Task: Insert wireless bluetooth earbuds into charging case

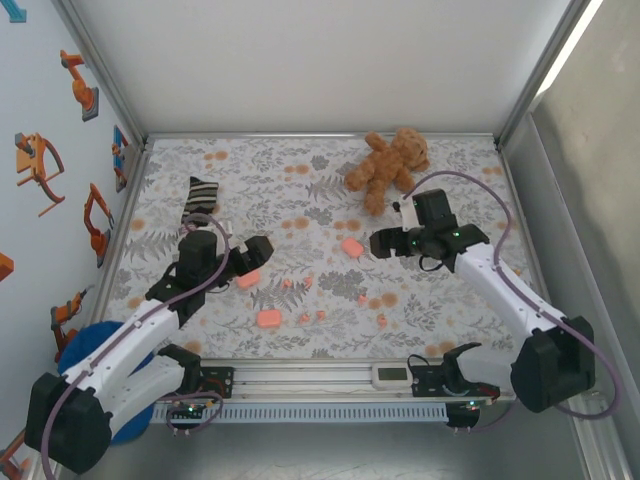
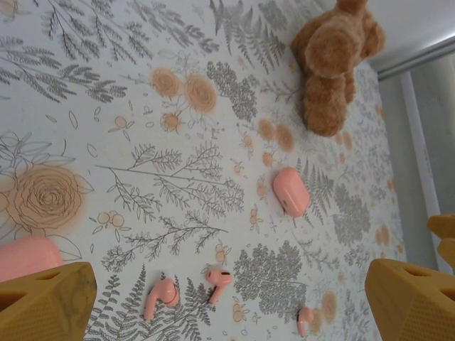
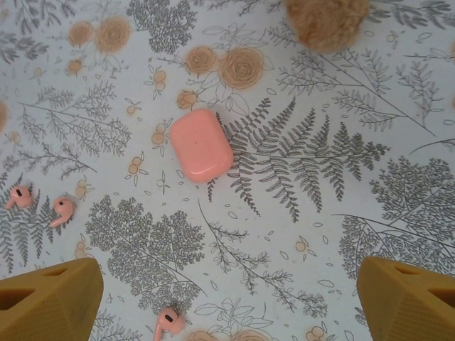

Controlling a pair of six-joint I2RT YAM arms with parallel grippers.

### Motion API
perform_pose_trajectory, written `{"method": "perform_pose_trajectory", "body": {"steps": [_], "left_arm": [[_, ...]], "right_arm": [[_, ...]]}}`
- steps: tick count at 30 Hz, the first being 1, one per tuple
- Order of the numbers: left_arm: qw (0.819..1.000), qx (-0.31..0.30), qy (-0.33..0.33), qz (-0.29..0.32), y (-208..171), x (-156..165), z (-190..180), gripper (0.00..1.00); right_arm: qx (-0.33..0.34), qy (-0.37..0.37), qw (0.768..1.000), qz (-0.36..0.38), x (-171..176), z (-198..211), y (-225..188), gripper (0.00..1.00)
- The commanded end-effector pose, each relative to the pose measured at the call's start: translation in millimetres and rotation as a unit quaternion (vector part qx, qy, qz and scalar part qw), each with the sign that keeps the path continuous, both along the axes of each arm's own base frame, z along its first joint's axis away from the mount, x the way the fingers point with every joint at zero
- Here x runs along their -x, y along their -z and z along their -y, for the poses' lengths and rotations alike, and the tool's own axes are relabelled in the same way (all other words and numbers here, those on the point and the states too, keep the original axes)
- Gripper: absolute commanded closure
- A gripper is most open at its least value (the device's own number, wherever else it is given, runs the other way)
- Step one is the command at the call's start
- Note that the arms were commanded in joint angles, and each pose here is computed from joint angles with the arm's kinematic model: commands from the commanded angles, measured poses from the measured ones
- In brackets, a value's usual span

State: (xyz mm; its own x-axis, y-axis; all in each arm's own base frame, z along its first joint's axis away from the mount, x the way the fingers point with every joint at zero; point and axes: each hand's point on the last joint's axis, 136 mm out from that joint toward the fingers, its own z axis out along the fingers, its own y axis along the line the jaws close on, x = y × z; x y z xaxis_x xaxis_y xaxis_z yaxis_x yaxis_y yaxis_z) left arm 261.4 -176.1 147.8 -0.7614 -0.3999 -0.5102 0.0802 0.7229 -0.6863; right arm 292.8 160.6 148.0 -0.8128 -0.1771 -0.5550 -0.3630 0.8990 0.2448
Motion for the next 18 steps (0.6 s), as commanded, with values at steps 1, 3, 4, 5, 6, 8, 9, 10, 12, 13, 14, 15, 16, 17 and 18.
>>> {"method": "perform_pose_trajectory", "body": {"steps": [1,3,4,5,6,8,9,10,12,13,14,15,16,17,18], "left_arm": [[1.0,0.007,-0.012,0.017,-12,-11,8,0.04],[1.0,0.001,-0.016,0.014,-8,-12,9,0.04],[1.0,-0.004,-0.02,0.013,-6,-12,8,0.04],[1.0,-0.007,-0.023,0.013,-5,-12,7,0.04],[1.0,-0.012,-0.025,0.011,-4,-12,6,0.04],[0.999,-0.017,-0.028,0.009,-2,-10,3,0.04],[0.999,-0.019,-0.029,0.008,-1,-9,2,0.04],[0.999,-0.02,-0.03,0.008,0,-9,1,0.04],[0.999,-0.023,-0.031,0.006,1,-6,0,0.04],[0.999,-0.024,-0.033,0.007,1,-6,-1,0.04],[0.999,-0.027,-0.035,0.006,2,-5,-3,0.04],[0.999,-0.029,-0.038,0.006,2,-4,-5,0.04],[0.999,-0.031,-0.04,0.006,2,-3,-6,0.04],[0.999,-0.032,-0.042,0.007,2,-2,-7,0.04],[0.998,-0.034,-0.044,0.008,2,-1,-9,0.04]], "right_arm": [[0.054,-0.011,0.998,0.0,-8,-6,9,0.1],[0.075,-0.023,0.997,-0.012,-10,-13,19,0.1],[0.086,-0.029,0.996,-0.016,-11,-17,24,0.1],[0.095,-0.034,0.995,-0.02,-12,-19,29,0.1],[0.106,-0.041,0.993,-0.026,-13,-22,34,0.11],[0.123,-0.05,0.99,-0.035,-15,-27,44,0.11],[0.131,-0.055,0.989,-0.039,-16,-30,48,0.11],[0.137,-0.06,0.988,-0.045,-17,-33,53,0.12],[0.147,-0.072,0.985,-0.053,-19,-39,61,0.13],[0.15,-0.075,0.984,-0.056,-20,-41,64,0.13],[0.155,-0.08,0.983,-0.059,-22,-43,68,0.14],[0.159,-0.085,0.982,-0.063,-23,-45,72,0.15],[0.162,-0.088,0.981,-0.064,-25,-47,74,0.15],[0.166,-0.091,0.98,-0.066,-27,-49,76,0.15],[0.167,-0.094,0.979,-0.067,-29,-50,78,0.15]]}}
